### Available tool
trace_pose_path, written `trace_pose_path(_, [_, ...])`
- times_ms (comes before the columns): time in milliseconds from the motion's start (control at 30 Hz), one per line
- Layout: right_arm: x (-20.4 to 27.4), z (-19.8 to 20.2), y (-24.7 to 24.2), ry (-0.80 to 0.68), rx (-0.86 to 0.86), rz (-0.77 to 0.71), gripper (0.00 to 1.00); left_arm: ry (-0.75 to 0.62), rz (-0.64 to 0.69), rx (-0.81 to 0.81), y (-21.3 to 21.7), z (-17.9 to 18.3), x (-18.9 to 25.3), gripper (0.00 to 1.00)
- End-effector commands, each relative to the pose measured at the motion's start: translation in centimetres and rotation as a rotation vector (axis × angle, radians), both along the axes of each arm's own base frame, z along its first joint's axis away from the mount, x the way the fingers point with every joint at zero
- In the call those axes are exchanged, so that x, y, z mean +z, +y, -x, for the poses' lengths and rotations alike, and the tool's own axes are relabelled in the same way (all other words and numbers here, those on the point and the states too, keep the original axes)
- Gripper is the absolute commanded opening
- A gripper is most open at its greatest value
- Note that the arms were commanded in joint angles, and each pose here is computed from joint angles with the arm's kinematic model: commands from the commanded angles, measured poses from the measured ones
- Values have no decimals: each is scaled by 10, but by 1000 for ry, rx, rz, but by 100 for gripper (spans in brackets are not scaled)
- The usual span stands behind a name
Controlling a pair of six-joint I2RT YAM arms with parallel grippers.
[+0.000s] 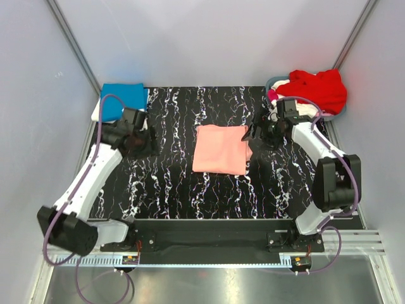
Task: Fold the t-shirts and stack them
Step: Fold the tshirt
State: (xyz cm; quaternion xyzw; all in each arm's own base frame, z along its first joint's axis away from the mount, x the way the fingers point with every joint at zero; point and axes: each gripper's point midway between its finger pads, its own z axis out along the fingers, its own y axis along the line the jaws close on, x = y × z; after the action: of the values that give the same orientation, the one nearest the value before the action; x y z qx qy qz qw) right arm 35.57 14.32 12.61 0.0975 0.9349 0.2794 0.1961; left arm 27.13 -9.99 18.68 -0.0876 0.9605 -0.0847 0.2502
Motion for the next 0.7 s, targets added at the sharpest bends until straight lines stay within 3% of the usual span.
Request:
trace_pose_path(0, [10, -34, 11, -88, 43, -76, 100, -35, -149, 0, 32, 17, 2, 66])
trace_pose_path(167, [-18, -76, 9, -55, 37, -91, 100, -114, -171, 14, 45, 31, 6, 66])
trace_pose_path(367, [-53, -98, 4, -3, 15, -82, 100, -194, -177, 50, 55, 39, 9, 69])
trace_pose_path(500, [-76, -101, 15, 46, 15, -160, 99, -218, -144, 36, 51, 41, 4, 70])
trace_pose_path(667, [-101, -76, 33, 100, 18, -245, 91, -225, -152, 51, 53, 38, -1, 71])
